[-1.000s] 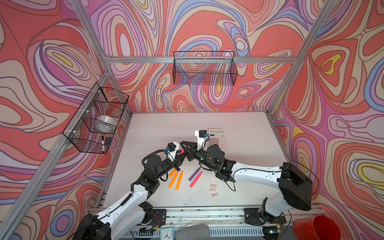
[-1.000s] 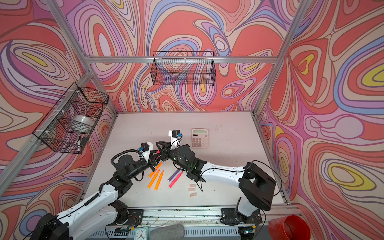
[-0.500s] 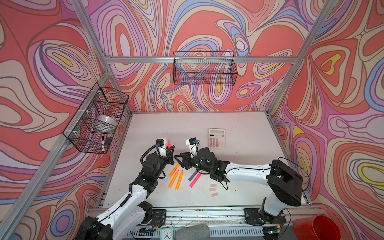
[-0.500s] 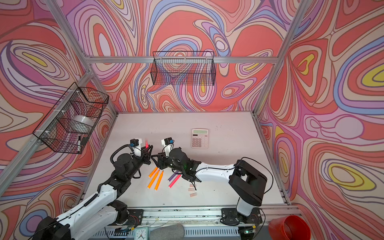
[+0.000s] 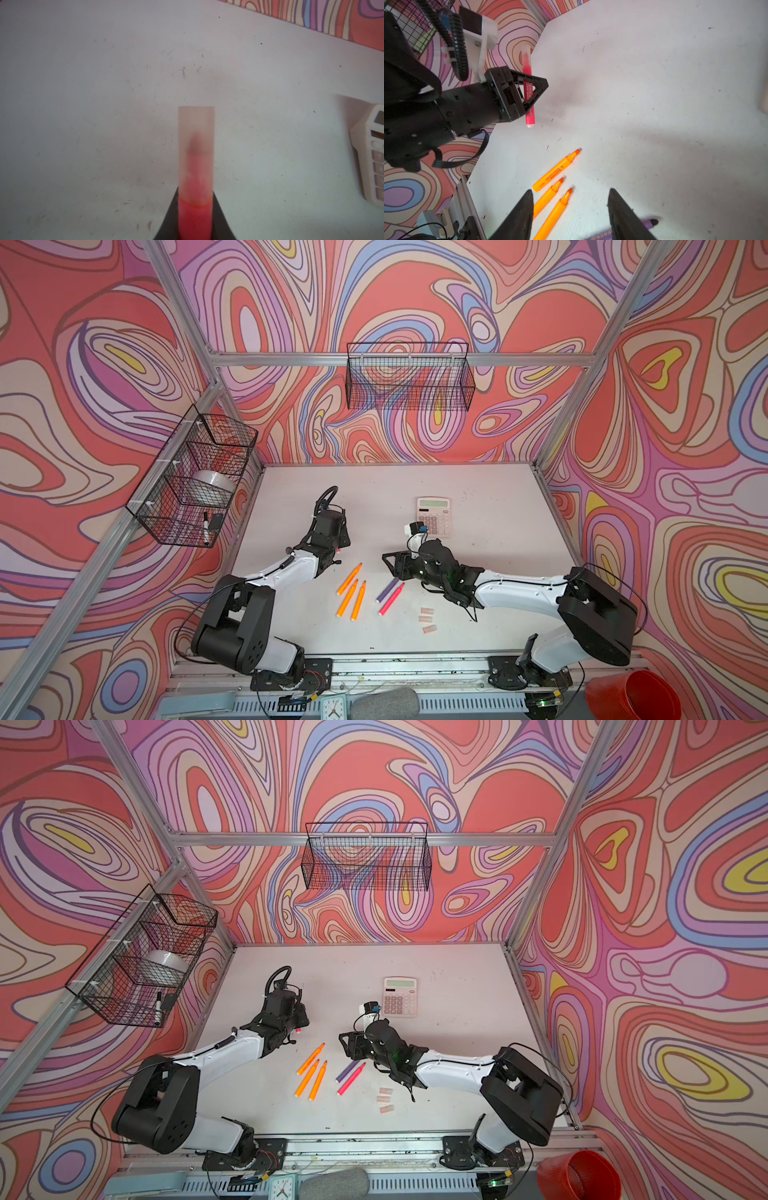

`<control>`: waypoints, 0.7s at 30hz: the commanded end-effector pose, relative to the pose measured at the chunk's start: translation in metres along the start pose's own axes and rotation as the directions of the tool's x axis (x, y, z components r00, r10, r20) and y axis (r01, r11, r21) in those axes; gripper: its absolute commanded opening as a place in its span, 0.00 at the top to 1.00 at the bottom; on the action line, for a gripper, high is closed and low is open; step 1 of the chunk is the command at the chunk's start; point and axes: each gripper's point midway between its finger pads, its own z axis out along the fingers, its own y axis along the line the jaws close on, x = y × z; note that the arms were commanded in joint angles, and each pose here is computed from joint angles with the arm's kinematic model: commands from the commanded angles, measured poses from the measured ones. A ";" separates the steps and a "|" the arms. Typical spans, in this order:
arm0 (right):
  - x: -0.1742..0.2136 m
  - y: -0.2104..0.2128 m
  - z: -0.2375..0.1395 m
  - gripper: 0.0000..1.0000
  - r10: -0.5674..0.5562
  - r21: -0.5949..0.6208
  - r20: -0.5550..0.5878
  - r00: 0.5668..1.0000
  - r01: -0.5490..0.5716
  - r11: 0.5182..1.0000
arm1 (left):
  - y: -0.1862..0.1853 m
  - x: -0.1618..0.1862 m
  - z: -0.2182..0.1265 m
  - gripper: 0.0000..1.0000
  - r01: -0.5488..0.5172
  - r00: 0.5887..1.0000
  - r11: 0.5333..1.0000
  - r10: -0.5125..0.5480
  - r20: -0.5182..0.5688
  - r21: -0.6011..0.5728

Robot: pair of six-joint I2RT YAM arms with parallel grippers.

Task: Insert the pens into the pen caps
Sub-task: 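Open the right gripper and draw it back while the left gripper lowers the capped pen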

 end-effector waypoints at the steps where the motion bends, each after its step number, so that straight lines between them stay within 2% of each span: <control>1: -0.003 -0.013 -0.006 0.41 0.015 0.046 0.033 0.999 -0.016 0.999 | 0.020 0.019 0.016 1.00 0.118 0.984 0.989 -0.129 -0.125 -0.087; 8: 0.000 -0.027 -0.012 0.38 0.013 0.099 0.038 0.999 -0.017 0.995 | 0.046 0.025 0.030 1.00 0.128 0.958 0.942 -0.198 -0.207 -0.309; 17: -0.002 -0.031 -0.007 0.37 0.008 0.107 0.038 0.999 -0.012 0.994 | 0.047 0.028 0.041 0.88 0.125 0.944 0.934 -0.216 -0.250 -0.335; 21: 0.001 -0.032 -0.005 0.37 0.009 0.105 0.026 1.000 -0.012 0.994 | 0.045 0.029 0.047 0.87 0.133 0.938 0.937 -0.225 -0.263 -0.323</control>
